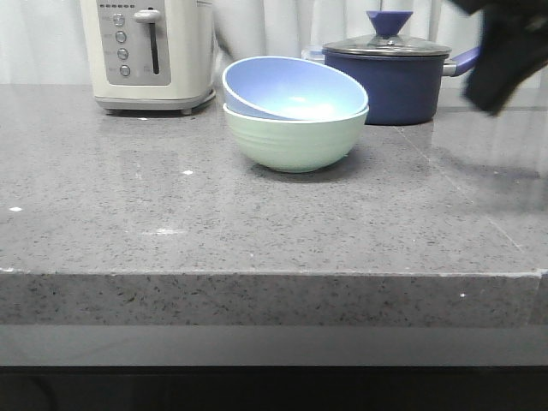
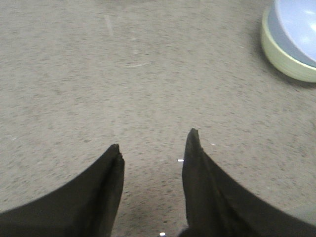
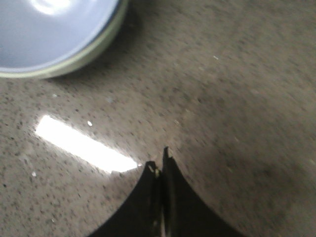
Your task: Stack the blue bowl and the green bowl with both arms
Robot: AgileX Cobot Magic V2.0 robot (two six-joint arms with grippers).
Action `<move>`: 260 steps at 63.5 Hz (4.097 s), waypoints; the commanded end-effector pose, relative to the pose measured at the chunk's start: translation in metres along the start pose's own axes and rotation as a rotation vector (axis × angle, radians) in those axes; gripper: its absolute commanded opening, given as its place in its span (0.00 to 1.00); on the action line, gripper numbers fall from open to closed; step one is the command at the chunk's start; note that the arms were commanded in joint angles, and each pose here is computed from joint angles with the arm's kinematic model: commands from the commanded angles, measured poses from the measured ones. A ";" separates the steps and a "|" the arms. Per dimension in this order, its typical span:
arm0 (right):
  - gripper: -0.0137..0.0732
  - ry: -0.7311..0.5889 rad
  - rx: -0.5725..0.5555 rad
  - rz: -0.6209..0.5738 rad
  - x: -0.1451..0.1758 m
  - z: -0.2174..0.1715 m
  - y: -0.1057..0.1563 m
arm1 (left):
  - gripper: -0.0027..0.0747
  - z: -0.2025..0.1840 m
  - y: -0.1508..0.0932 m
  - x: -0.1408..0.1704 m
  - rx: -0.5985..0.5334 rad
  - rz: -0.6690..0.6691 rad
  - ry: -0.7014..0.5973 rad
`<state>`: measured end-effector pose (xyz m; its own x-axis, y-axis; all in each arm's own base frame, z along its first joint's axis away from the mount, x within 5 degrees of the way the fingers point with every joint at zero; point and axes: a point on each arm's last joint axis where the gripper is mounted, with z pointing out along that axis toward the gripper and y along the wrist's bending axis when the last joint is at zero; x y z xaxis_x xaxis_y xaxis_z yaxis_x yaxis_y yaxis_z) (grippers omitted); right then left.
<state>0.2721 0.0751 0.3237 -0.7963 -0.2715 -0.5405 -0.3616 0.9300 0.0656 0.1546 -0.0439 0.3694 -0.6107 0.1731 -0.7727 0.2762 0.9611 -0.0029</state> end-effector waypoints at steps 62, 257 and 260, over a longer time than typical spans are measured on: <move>0.10 -0.465 0.105 0.125 0.138 -0.128 0.019 | 0.01 -0.010 0.012 -0.009 -0.060 -0.054 -0.083; 0.09 -0.863 0.268 0.133 0.216 -0.083 0.011 | 0.01 0.012 0.014 0.186 -0.234 -0.127 -0.873; 0.09 -0.905 0.290 0.139 0.226 -0.071 0.009 | 0.01 0.012 0.014 0.186 -0.234 -0.127 -0.873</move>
<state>0.0549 0.0067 0.2655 -0.2877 0.0185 -0.9575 -0.0892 0.9949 0.0461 0.0560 -0.0009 0.2116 0.0858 -0.0490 -0.9951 0.0196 0.9987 -0.0475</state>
